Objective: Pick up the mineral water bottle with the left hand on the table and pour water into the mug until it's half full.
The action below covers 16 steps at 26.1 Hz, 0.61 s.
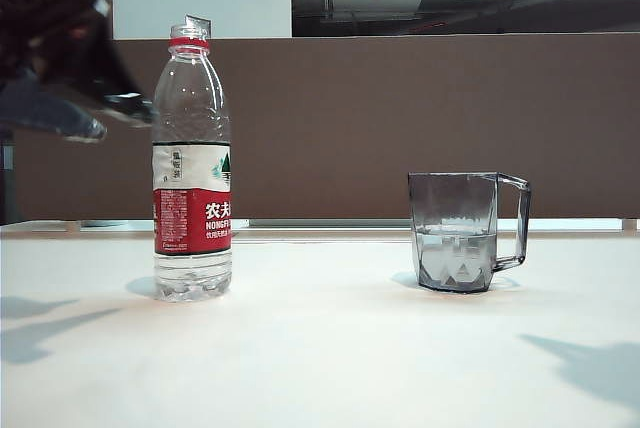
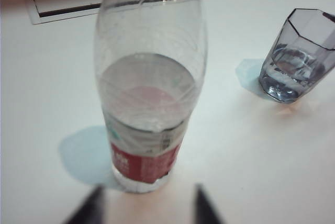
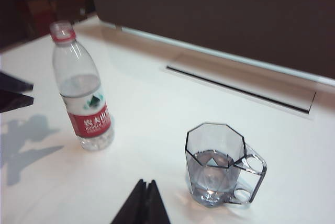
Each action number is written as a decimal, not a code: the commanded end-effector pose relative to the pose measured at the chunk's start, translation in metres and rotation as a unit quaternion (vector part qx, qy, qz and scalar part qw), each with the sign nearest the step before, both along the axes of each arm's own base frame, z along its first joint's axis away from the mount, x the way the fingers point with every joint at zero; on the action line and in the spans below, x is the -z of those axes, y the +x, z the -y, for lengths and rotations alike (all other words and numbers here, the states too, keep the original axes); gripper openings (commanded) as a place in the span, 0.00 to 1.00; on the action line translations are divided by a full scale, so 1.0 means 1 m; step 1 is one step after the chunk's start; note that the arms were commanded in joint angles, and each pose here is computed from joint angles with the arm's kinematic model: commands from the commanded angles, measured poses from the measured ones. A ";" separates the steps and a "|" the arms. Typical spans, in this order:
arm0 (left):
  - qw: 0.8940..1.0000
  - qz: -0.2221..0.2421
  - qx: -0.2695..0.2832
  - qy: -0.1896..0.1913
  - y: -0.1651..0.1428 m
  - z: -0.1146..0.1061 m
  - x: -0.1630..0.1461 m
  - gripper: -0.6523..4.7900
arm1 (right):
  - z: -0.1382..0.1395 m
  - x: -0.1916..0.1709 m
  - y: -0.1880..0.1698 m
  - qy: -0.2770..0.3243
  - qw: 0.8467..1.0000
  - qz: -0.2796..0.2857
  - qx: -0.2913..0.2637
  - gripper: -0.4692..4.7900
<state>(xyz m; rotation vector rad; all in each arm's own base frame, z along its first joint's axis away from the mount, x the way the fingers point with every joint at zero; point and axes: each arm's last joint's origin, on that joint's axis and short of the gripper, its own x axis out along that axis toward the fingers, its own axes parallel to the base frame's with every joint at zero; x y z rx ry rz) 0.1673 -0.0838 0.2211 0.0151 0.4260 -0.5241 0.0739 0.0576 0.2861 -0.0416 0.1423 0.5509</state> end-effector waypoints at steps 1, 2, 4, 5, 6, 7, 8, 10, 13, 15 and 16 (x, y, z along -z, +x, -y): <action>1.000 0.011 0.002 -0.006 -0.011 -0.005 -0.005 0.11 | 0.004 0.004 -0.005 0.015 1.000 0.015 0.002 0.09; 1.000 0.017 0.002 -0.009 -0.014 -0.007 -0.005 0.11 | 0.006 0.007 -0.006 0.017 1.000 0.017 0.002 0.09; 1.000 0.025 0.001 -0.014 -0.023 -0.011 -0.004 0.11 | 0.009 0.018 -0.010 0.024 0.999 0.026 0.006 0.09; 0.999 0.027 0.000 -0.018 -0.028 -0.013 0.000 0.11 | 0.011 0.027 -0.012 0.028 0.999 0.031 0.009 0.09; 0.999 0.028 0.000 -0.020 -0.030 -0.014 0.001 0.11 | 0.012 0.031 -0.013 0.030 0.999 0.034 0.015 0.09; 0.999 0.031 0.000 -0.022 -0.032 -0.015 0.003 0.11 | 0.013 0.035 -0.014 0.032 0.999 0.037 0.017 0.09; 0.999 0.035 0.000 -0.023 -0.034 -0.016 0.005 0.11 | 0.014 0.040 -0.015 0.036 0.998 0.041 0.017 0.09; 0.999 0.039 0.000 -0.025 -0.037 -0.017 0.008 0.11 | 0.015 0.047 -0.016 0.040 0.998 0.047 0.022 0.09; 0.999 0.046 0.000 -0.029 -0.040 -0.019 0.015 0.11 | 0.017 0.059 -0.017 0.042 0.998 0.050 0.028 0.09; 0.998 0.049 -0.002 -0.036 -0.041 -0.020 0.021 0.11 | 0.016 0.064 -0.015 0.032 0.998 0.039 0.030 0.09; 0.998 0.051 -0.003 -0.039 -0.041 -0.020 0.023 0.11 | 0.015 0.065 -0.014 0.030 0.998 0.037 0.030 0.09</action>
